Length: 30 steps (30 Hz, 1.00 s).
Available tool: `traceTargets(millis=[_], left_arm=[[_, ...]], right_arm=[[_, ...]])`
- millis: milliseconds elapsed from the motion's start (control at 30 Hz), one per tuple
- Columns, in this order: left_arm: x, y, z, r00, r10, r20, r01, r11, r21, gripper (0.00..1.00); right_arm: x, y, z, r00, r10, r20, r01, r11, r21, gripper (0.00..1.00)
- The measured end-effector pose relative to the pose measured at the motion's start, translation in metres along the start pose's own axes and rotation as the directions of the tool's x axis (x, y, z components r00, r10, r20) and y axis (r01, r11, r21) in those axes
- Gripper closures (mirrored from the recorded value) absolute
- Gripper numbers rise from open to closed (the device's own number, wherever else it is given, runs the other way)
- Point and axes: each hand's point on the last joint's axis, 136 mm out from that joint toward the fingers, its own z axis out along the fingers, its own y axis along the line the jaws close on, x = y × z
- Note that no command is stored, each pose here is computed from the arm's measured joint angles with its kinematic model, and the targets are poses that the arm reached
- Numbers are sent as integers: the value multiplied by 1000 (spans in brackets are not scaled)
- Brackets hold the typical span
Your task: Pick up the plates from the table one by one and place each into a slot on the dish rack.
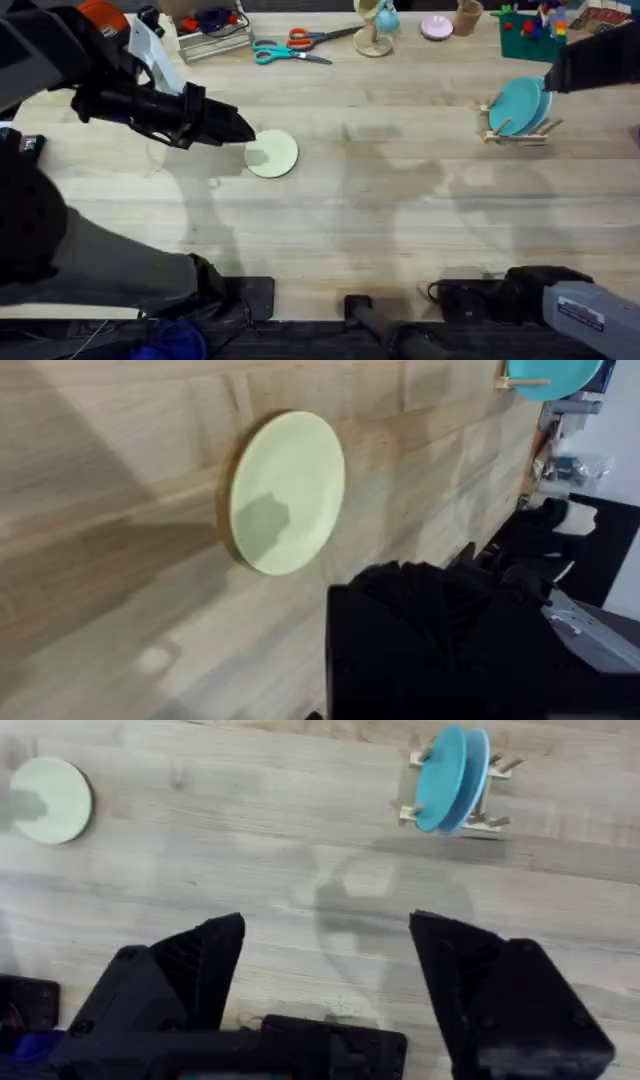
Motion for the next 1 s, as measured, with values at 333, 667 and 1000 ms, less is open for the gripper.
traceTargets(millis=[333, 667, 1000], left_arm=[[-7, 30, 17, 999, -20, -36, 20, 1000, -3, 960], [-14, 67, 38, 997, -39, -62, 37, 999, -23, 959], [-16, 76, 51, 993, -103, -65, 106, 993, 49, 960]], right_arm=[[1, 0, 0, 1000, 9, -3, -9, 1000, 0, 8], [6, 0, 0, 1000, 17, -24, -17, 1000, -1, 7], [6, 0, 0, 1000, 17, -24, -17, 1000, -1, 7]])
